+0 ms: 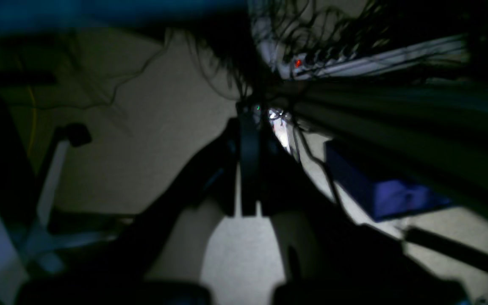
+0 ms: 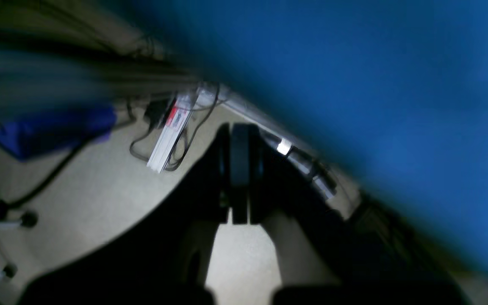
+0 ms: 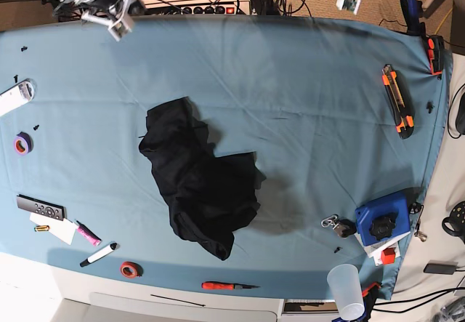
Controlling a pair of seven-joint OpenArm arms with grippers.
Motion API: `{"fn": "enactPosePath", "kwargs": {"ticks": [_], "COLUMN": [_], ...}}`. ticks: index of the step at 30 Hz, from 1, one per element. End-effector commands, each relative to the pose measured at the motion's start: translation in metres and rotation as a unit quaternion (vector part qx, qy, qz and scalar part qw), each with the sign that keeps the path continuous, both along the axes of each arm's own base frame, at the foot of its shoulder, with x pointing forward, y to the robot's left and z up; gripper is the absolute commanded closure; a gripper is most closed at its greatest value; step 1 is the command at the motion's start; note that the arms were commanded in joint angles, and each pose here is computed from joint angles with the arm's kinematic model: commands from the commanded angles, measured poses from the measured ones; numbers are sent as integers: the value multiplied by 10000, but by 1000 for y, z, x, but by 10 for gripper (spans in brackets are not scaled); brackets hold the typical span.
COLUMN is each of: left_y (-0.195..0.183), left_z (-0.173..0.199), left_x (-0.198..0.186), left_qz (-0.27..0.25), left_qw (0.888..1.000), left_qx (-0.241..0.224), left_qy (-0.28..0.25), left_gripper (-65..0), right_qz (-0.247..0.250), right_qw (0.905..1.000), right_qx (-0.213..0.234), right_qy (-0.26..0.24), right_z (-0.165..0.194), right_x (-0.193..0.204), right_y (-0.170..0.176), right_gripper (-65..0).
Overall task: Layout the t-shirt on the table in an organized manner, then fold the t-shirt properly
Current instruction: 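Lower the right gripper onto the black t-shirt and grasp its edge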
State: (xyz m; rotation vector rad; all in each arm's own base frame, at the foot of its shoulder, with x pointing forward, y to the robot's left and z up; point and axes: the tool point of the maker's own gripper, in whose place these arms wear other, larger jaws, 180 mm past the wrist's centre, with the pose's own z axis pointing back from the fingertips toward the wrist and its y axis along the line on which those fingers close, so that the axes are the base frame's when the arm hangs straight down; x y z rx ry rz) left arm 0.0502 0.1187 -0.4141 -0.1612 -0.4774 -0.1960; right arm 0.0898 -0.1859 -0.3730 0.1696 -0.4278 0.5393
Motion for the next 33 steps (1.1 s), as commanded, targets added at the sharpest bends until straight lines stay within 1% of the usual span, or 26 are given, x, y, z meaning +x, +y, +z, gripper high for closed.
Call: {"fn": "enactPosePath", "kwargs": {"ticks": [1,6,10,15,21,22,25,26,27,29,31,33], "left_y": [-2,-11,-14,-14,-14,-14,-18,-21,-24,-29,-31,-31], "left_z": [13,56,78,95,112,113,120,122,125,131,136,139], "left_x": [7,46,84,120,147,150,157,158,160,163,166,170], "left_qz": [-39,-109,-107,-123,-133,-138,-259,-352,-449,-654,-721,-735], "left_qw": [9998,9948,9845,9734,9623,9611,9556,9537,9507,9434,9385,9361], "left_qx": [-34,-126,-192,-185,-183,-184,-229,-258,-281,-284,-279,-278], "left_qy": [-189,-1001,-1739,-2278,-2711,-2752,-2928,-2977,-3056,-3239,-3366,-3428], "left_gripper": [0,0,0,0,0,-10,-196,-251,-293,-344,-350,-350], "right_qz": [64,114,118,113,181,199,206,190,108,-127,-312,-441], "right_qw": [9997,9965,9940,9910,9850,9839,9817,9804,9778,9726,9660,9563], "right_qx": [51,-74,-116,-129,-489,-523,-542,-497,-455,-454,-509,-520], "right_qy": [-234,-831,-1083,-1328,-1647,-1699,-1813,-1899,-2043,-2278,-2515,-2845], "right_z": [13,43,51,58,64,65,68,70,74,82,93,108], "right_x": [8,33,48,64,79,81,84,86,91,104,120,140], "right_y": [2,0,-1,-1,-11,-12,-12,-11,-11,-14,-20,-23], "right_gripper": [0,0,0,0,0,-21,-232,-271,-275,-275,-275,-275]}}
